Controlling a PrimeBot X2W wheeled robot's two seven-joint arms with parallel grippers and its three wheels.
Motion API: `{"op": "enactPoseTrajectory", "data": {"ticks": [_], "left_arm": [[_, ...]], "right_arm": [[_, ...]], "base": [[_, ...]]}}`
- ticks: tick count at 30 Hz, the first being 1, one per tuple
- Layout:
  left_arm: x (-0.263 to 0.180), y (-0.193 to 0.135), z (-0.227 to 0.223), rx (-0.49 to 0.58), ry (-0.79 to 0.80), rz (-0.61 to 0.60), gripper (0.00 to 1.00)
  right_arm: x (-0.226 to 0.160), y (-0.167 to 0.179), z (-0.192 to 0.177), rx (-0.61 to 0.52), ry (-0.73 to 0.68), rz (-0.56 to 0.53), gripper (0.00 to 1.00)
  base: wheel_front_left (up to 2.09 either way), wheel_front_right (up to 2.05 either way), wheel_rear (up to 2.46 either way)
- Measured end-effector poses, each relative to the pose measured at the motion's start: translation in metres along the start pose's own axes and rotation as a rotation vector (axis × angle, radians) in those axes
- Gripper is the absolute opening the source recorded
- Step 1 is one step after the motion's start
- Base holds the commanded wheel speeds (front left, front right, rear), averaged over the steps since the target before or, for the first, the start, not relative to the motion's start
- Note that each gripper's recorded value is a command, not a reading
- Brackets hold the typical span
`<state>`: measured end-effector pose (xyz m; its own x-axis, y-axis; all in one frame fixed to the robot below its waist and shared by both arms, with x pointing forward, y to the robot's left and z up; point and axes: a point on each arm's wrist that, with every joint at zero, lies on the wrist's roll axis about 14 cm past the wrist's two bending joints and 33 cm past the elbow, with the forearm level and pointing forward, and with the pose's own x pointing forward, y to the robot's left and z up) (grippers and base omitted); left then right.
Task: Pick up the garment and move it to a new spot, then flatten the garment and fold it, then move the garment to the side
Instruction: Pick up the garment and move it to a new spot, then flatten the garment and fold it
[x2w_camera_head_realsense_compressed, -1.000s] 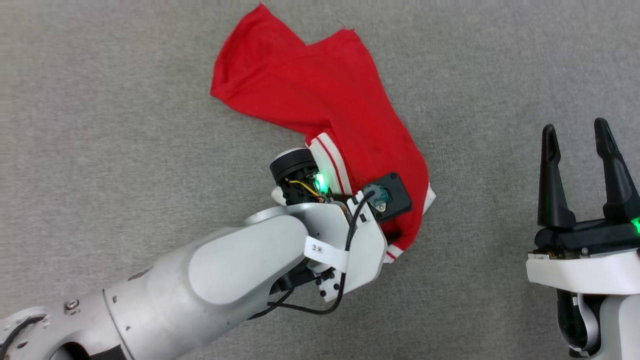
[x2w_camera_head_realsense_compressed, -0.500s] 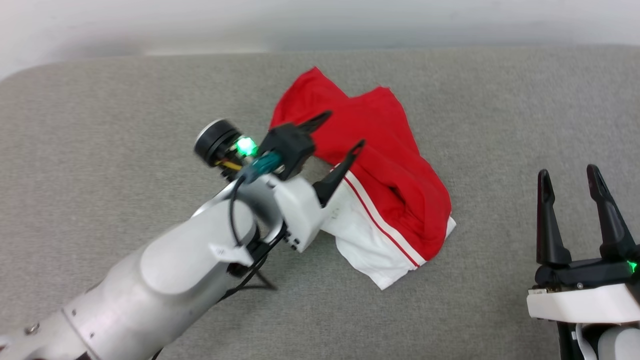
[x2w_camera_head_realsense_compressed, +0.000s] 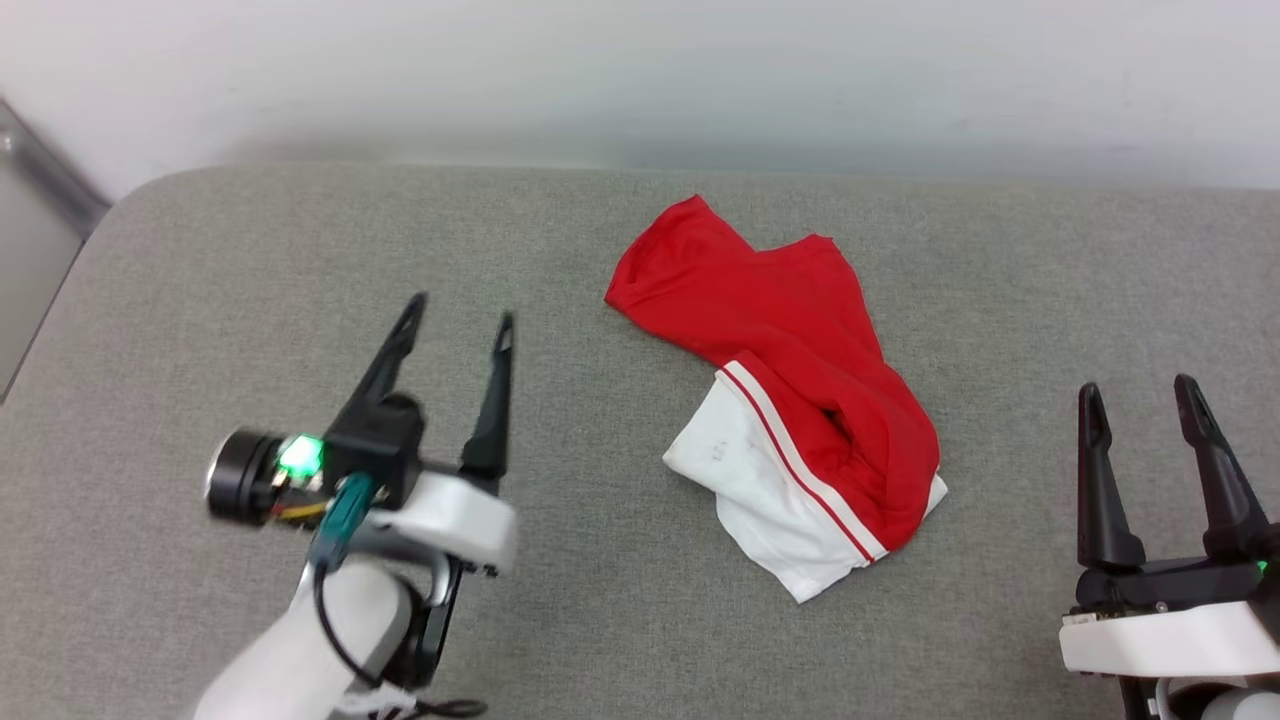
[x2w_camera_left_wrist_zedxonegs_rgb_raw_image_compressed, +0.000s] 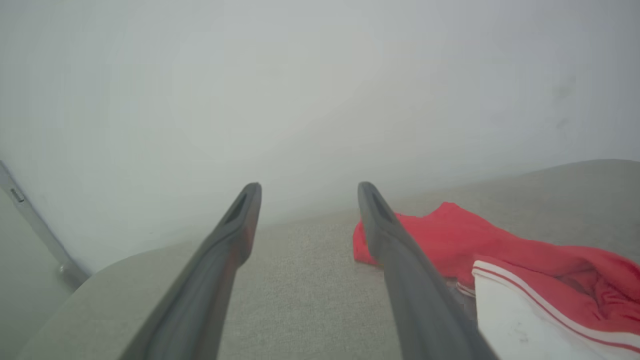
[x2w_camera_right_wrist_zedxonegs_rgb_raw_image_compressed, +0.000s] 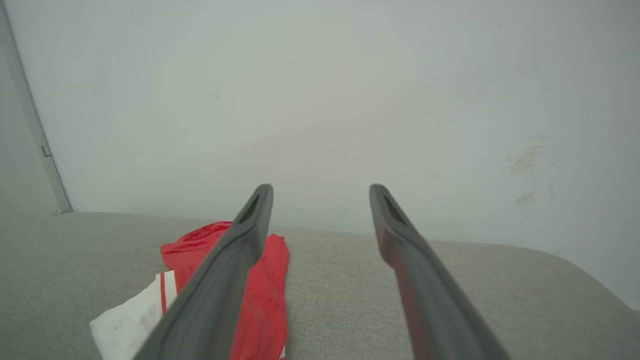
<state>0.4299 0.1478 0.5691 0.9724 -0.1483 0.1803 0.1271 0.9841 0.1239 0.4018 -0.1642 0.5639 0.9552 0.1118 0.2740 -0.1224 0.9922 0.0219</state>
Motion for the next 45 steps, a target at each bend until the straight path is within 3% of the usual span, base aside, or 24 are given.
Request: {"op": "enactPoseTrajectory", "data": {"ticks": [7, 14, 35, 45], "left_arm": [[-0.037, 0.028, -0.003, -0.012, -0.01, 0.172, 1.0], [-0.065, 0.029, -0.009, -0.022, 0.001, 0.224, 1.0], [-0.085, 0.018, -0.026, -0.034, 0.043, 0.202, 1.0], [-0.065, 0.013, -0.012, -0.038, -0.013, 0.141, 1.0]], "right_arm": [[-0.008, -0.002, 0.003, -0.008, 0.003, -0.006, 1.0], [-0.022, -0.004, 0.002, -0.001, 0.022, -0.018, 1.0], [-0.05, -0.01, -0.008, 0.036, 0.074, -0.051, 1.0], [-0.049, -0.012, -0.01, 0.035, 0.078, -0.056, 1.0]], "base": [[0.0, 0.0, 0.0], [0.0, 0.0, 0.0], [0.0, 0.0, 0.0], [0.0, 0.0, 0.0]]}}
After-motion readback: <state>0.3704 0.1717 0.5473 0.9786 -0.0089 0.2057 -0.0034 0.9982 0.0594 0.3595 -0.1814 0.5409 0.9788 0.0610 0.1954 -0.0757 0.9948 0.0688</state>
